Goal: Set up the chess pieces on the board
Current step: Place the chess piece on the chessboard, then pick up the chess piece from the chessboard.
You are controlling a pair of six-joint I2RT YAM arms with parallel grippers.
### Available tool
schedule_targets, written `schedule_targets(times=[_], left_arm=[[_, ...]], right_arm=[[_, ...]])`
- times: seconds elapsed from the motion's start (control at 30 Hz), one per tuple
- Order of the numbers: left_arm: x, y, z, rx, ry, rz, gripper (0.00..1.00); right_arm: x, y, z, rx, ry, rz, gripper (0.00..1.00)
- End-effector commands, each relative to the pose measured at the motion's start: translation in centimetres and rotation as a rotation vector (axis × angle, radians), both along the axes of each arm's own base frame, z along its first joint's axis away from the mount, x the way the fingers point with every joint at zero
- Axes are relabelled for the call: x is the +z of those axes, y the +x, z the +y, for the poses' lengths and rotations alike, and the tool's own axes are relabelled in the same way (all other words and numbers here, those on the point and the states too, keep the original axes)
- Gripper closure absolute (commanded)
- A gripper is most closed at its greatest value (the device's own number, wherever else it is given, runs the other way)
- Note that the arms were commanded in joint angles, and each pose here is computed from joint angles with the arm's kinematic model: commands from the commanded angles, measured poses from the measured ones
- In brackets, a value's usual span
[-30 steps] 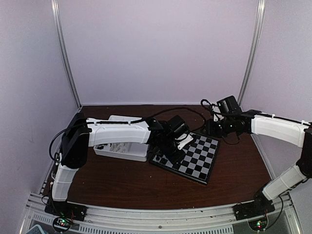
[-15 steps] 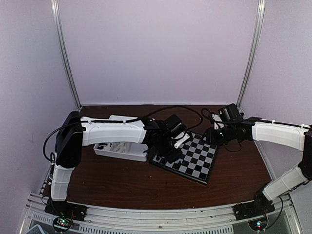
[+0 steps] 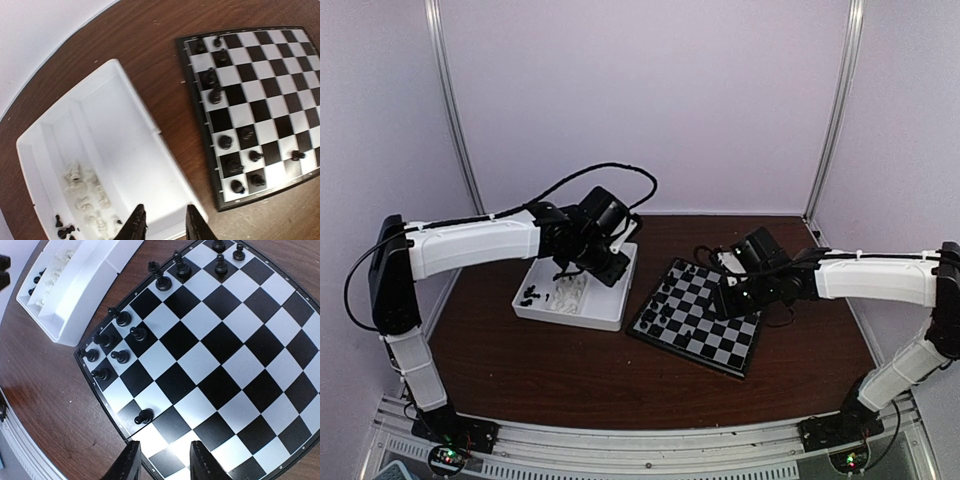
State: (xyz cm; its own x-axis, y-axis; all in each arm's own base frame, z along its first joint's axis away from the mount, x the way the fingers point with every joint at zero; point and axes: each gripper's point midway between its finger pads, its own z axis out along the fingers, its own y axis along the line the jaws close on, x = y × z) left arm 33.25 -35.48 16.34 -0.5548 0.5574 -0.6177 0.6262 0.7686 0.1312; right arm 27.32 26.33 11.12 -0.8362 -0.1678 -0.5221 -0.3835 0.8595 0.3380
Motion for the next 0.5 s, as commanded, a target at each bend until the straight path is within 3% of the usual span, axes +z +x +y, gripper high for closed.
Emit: schedule_targets(times=[0.0, 0.23, 0.47], left_arm=[[1.1, 1.8, 4.5, 0.107, 0.01, -0.052, 0.71], [1.1, 3.1, 9.5, 0.217, 0.027, -0.073, 0.7], [0.7, 3.3, 10.6, 0.239, 0.05, -0.071, 0.69]], right_arm=[[-0.8, -0.2, 0.8, 0.033, -0.121, -0.02, 0.65], [-2.3, -1.2, 3.2, 0.12, -0.237, -0.006, 0.66], [-4.1, -1.8, 3.9, 0.154, -0.302, 0.022, 0.69]])
